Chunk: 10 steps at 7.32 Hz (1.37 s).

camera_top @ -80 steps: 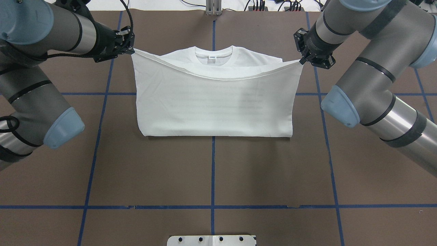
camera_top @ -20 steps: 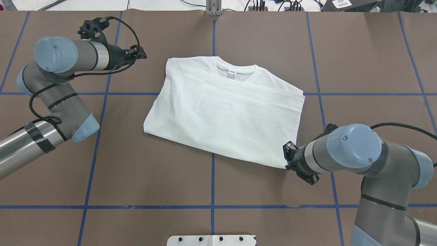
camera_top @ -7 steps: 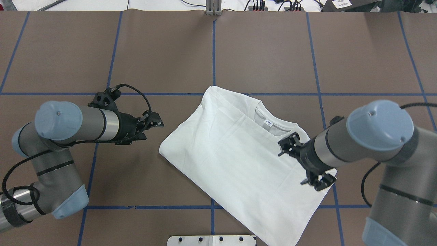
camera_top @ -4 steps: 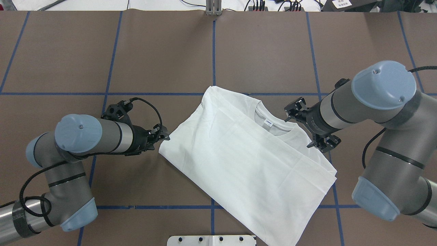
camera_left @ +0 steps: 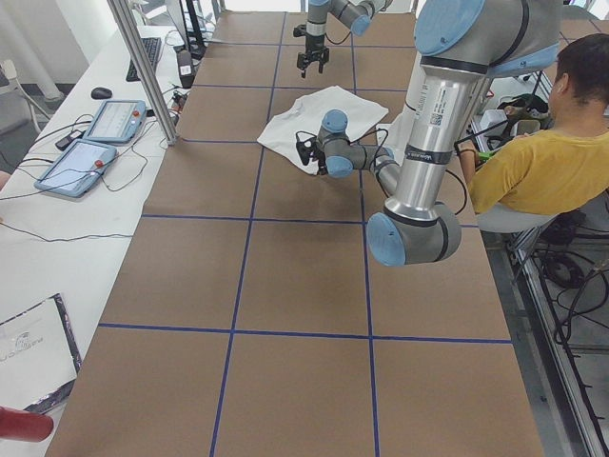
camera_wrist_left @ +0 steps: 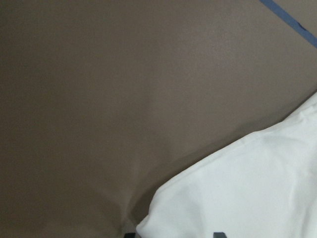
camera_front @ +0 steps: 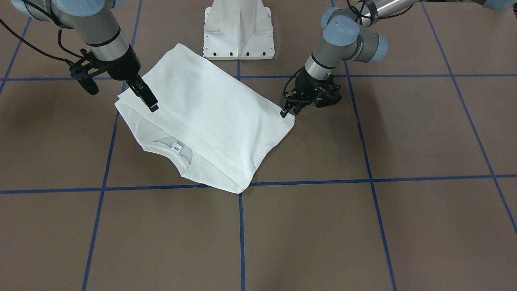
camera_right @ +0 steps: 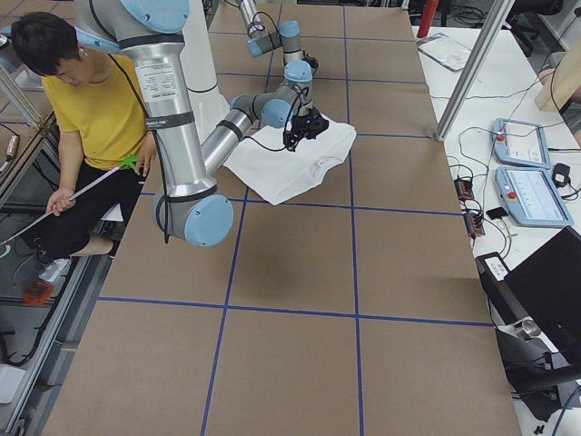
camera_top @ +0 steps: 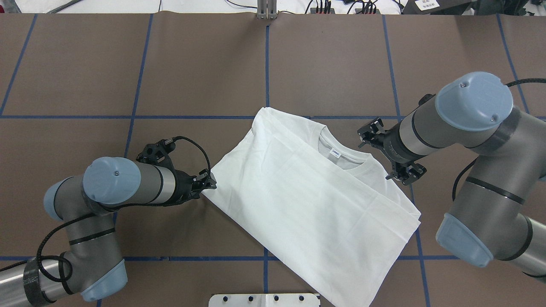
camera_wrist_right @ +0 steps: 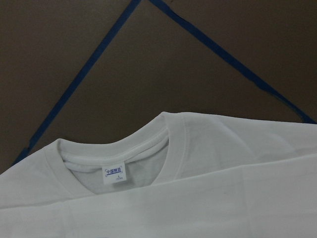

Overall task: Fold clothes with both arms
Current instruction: 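Move the right gripper to the collar while the left gripper reaches the shirt's side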

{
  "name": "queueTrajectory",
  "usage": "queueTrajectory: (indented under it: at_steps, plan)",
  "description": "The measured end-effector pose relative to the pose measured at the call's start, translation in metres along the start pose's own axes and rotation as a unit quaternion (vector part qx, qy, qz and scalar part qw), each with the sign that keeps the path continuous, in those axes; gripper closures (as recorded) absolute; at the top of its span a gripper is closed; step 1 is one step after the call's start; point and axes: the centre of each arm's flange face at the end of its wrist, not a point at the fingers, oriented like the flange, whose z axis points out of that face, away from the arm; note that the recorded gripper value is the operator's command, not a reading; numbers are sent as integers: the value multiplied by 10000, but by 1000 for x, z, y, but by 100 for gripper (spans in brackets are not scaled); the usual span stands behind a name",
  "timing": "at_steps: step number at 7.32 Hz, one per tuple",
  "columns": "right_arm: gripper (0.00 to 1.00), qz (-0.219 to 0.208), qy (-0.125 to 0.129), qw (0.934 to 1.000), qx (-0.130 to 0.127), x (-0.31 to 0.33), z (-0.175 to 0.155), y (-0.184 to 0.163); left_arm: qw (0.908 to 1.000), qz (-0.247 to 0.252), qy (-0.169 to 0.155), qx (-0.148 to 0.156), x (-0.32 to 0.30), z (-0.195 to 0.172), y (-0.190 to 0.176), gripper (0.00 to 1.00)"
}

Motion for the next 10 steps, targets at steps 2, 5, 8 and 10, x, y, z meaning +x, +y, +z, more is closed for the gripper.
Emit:
queueTrajectory:
  at_steps: [2, 5, 8, 10]
  plan:
    - [0, 21, 31, 10000, 22, 0, 3, -2, 10000, -3, -31, 3, -3, 1, 0, 52]
    - [0, 30, 25, 10000, 30, 0, 3, -3, 10000, -10, -64, 14, -6, 3, -1, 82]
    - [0, 35, 21, 10000, 34, -1, 3, -4, 10000, -15, -57, 32, -5, 4, -3, 100]
    - [0, 28, 5, 10000, 32, -2, 2, -3, 9999, -18, -38, 106, -4, 0, -13, 100]
